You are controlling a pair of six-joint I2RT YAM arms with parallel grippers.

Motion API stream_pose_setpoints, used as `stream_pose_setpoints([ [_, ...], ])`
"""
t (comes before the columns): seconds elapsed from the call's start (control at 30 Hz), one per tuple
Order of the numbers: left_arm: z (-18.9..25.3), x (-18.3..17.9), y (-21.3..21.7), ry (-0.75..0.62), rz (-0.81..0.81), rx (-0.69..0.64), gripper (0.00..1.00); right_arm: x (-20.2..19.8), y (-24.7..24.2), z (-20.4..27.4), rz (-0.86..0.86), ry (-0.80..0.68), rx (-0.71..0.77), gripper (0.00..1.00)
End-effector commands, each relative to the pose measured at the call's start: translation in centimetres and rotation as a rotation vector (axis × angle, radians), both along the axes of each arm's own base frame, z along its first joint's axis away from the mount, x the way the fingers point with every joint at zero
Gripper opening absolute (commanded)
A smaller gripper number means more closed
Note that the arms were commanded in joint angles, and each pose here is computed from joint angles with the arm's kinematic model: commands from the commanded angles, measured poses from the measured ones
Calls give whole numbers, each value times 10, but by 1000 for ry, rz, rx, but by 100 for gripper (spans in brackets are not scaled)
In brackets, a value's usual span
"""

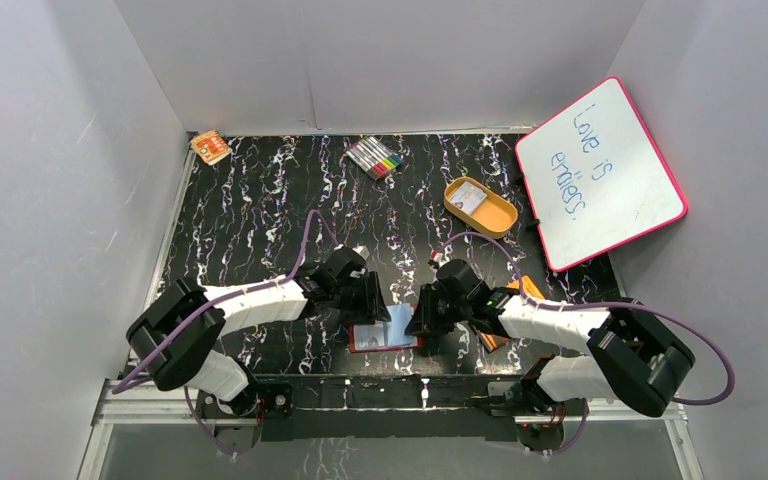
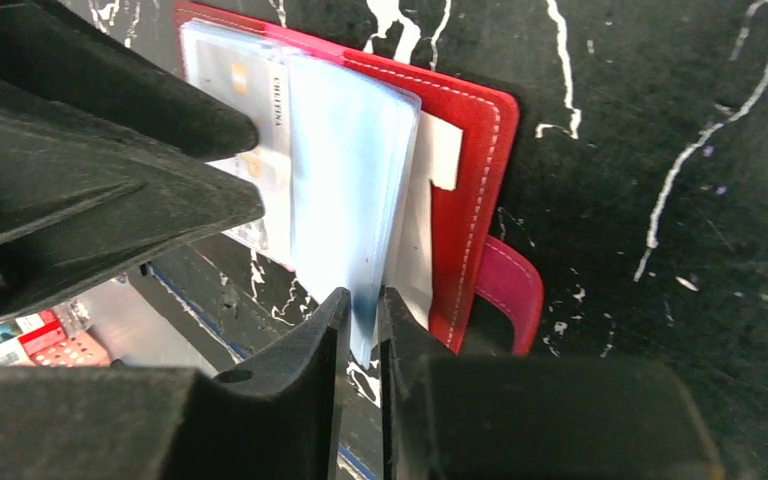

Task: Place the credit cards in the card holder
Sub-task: Open the card holder at the center of the board.

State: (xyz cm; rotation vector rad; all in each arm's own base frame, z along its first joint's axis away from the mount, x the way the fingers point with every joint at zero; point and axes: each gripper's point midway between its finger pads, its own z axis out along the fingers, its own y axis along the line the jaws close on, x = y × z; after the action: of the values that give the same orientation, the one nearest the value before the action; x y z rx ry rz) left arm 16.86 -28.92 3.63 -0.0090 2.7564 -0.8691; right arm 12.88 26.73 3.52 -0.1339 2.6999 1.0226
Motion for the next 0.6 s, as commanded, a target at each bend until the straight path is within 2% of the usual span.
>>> stream_pose_setpoints([
  [0.0, -21, -11, 15, 36, -3, 73, 43, 2, 17, 14, 15, -7, 103, 20],
  [0.2, -14, -10, 15, 24, 0, 63, 42, 4, 20, 21, 16, -23, 126, 9],
  [0.3, -2, -6, 12, -1, 3, 44, 46, 4, 21, 26, 29, -39, 138, 6],
  [0.57, 39, 10, -2, -81, 0, -15, 70, 3, 26, 31, 83, -61, 148, 5],
])
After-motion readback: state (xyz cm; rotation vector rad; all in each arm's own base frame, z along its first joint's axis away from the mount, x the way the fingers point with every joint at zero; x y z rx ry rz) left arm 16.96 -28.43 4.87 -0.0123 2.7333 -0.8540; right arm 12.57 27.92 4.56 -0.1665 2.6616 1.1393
